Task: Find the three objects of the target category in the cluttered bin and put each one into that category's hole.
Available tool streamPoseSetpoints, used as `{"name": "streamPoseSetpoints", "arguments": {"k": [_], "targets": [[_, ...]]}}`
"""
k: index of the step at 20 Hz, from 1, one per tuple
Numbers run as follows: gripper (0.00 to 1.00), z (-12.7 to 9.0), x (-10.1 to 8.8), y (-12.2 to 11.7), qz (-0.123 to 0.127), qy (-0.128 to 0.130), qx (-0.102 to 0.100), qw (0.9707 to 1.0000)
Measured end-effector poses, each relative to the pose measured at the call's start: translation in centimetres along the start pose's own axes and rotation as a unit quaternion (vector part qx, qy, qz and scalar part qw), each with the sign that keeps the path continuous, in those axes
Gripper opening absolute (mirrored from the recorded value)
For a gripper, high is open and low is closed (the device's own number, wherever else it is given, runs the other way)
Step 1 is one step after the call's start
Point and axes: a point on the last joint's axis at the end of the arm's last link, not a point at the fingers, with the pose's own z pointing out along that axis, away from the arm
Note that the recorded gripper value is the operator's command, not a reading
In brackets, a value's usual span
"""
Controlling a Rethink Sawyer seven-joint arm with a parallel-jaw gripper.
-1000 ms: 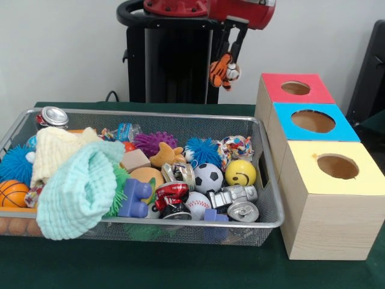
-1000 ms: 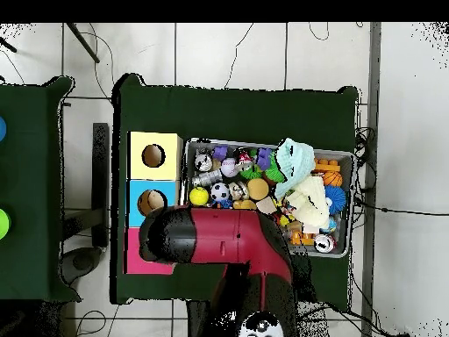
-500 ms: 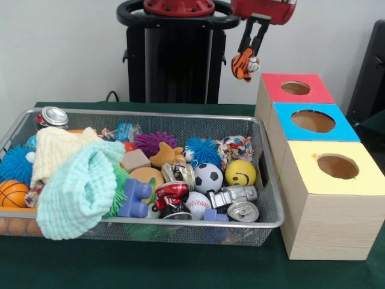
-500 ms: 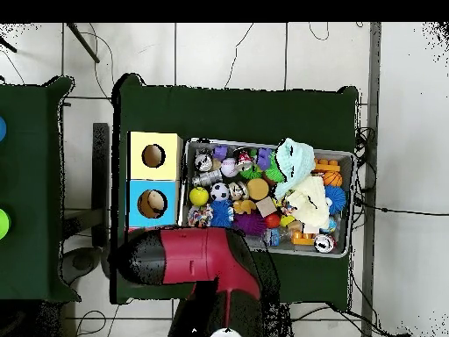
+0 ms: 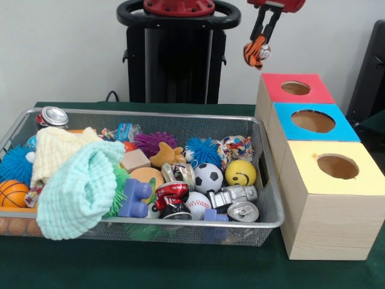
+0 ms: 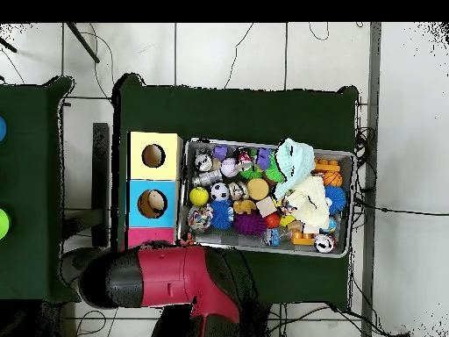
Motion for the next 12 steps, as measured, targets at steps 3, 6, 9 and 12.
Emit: {"name": "streamPoseSetpoints", "arguments": {"k": [3,6,9,12], "targets": [[0.00,-0.1,0.6,0.7,-0.003,0.001,0.001,1.0000],[0.00,-0.2,1.4,1.8,-0.007,0.004,0.001,1.0000],[0.00,-0.5,1.8,2.7,-0.005,0.004,0.000,1.0000],[0.00,-0.7,2.0,3.4,0.001,0.002,0.000,1.0000]]}}
